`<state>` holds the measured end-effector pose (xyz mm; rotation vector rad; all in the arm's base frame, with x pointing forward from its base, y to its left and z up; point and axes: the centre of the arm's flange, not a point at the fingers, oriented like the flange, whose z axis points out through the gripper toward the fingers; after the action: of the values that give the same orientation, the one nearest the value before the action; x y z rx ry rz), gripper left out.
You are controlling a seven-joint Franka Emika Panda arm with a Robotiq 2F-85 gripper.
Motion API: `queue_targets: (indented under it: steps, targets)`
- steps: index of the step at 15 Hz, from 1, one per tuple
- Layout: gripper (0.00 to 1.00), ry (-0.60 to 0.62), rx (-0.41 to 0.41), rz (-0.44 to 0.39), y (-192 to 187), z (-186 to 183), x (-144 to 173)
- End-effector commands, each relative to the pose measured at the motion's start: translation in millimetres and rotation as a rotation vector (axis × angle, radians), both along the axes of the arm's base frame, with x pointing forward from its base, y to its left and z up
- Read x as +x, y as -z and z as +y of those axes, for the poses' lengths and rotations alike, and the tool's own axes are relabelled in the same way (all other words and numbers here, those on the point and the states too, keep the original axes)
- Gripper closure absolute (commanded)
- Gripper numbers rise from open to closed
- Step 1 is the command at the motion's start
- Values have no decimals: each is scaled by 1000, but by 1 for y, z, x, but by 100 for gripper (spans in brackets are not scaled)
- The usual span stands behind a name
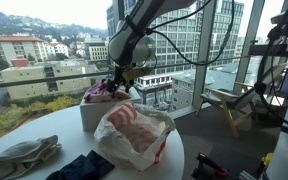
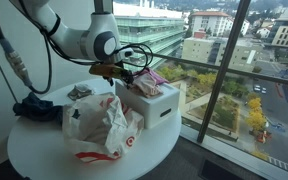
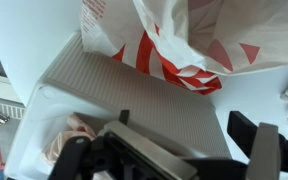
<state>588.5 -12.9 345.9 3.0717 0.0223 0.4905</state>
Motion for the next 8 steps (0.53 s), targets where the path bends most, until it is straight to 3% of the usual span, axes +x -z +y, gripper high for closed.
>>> queue_targets:
  steps: [1,8]
  targets:
    - [0,-21,-16,-98,-3,7,67]
    - [0,-52,-216,-211,29,-21,122]
